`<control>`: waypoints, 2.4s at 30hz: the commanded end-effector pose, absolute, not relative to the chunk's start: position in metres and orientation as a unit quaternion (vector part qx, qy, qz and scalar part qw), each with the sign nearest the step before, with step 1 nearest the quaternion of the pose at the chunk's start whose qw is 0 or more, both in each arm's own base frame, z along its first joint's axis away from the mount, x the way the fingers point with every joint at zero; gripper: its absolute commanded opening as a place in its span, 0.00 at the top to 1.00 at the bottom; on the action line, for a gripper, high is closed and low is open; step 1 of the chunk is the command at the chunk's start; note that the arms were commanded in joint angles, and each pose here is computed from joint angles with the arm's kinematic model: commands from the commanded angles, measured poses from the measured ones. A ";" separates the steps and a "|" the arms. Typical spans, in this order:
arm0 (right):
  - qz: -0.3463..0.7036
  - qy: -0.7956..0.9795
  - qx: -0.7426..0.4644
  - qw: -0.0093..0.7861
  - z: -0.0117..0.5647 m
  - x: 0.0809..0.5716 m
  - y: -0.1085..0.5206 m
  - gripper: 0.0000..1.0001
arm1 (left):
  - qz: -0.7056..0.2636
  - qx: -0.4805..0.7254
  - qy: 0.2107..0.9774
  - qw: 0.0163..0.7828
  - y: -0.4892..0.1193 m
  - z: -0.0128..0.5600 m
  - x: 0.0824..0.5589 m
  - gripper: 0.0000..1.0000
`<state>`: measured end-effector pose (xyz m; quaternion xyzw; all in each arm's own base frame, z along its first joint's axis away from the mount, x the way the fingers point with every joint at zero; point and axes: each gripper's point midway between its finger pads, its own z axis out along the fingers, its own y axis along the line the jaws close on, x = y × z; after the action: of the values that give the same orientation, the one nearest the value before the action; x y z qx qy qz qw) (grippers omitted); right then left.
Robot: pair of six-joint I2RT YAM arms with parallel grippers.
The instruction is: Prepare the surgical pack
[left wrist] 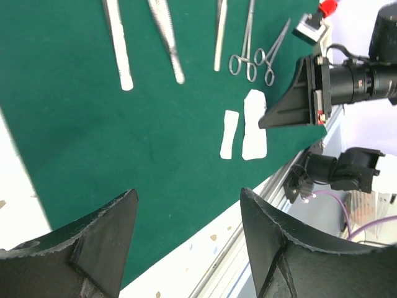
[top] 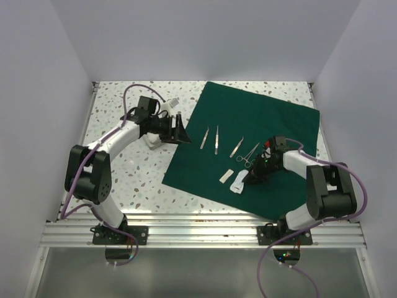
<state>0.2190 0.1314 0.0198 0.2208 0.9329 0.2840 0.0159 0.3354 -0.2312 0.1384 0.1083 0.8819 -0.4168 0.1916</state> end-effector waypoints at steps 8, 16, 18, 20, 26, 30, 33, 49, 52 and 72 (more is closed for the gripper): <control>0.344 0.925 0.115 0.111 0.096 0.268 0.143 1.00 | -0.519 0.122 0.825 0.189 -0.271 0.168 0.347 0.27; 0.441 0.883 0.041 0.156 0.161 0.298 0.187 1.00 | -0.585 0.139 0.782 0.166 -0.306 0.187 0.337 0.21; 0.455 0.875 0.025 0.162 0.172 0.303 0.202 1.00 | -0.595 0.144 0.775 0.157 -0.314 0.188 0.334 0.21; 0.466 0.870 0.009 0.162 0.181 0.302 0.216 1.00 | -0.599 0.146 0.773 0.146 -0.320 0.185 0.330 0.21; 0.480 0.862 -0.010 0.162 0.194 0.312 0.240 1.00 | -0.604 0.143 0.773 0.129 -0.323 0.179 0.328 0.31; 0.482 0.861 -0.015 0.158 0.195 0.318 0.247 1.00 | -0.615 0.143 0.766 0.125 -0.323 0.181 0.326 0.37; 0.486 0.859 -0.019 0.159 0.199 0.321 0.249 1.00 | -0.620 0.145 0.762 0.122 -0.325 0.181 0.326 0.42; 0.451 0.882 -0.016 0.137 0.187 0.335 0.249 0.54 | -0.634 0.120 0.754 0.126 -0.311 0.179 0.342 1.00; 0.390 0.910 0.003 0.141 0.174 0.344 0.230 0.43 | -0.606 0.077 0.777 0.154 -0.271 0.167 0.369 1.00; 0.347 0.932 0.052 0.093 0.132 0.347 0.199 0.40 | -0.394 -0.210 0.868 0.217 -0.060 0.081 0.471 1.00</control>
<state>0.3452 0.1986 0.1233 0.0620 0.9319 0.3473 0.0839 0.4565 -0.0749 0.0782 -0.1973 0.8630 -0.4207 0.1985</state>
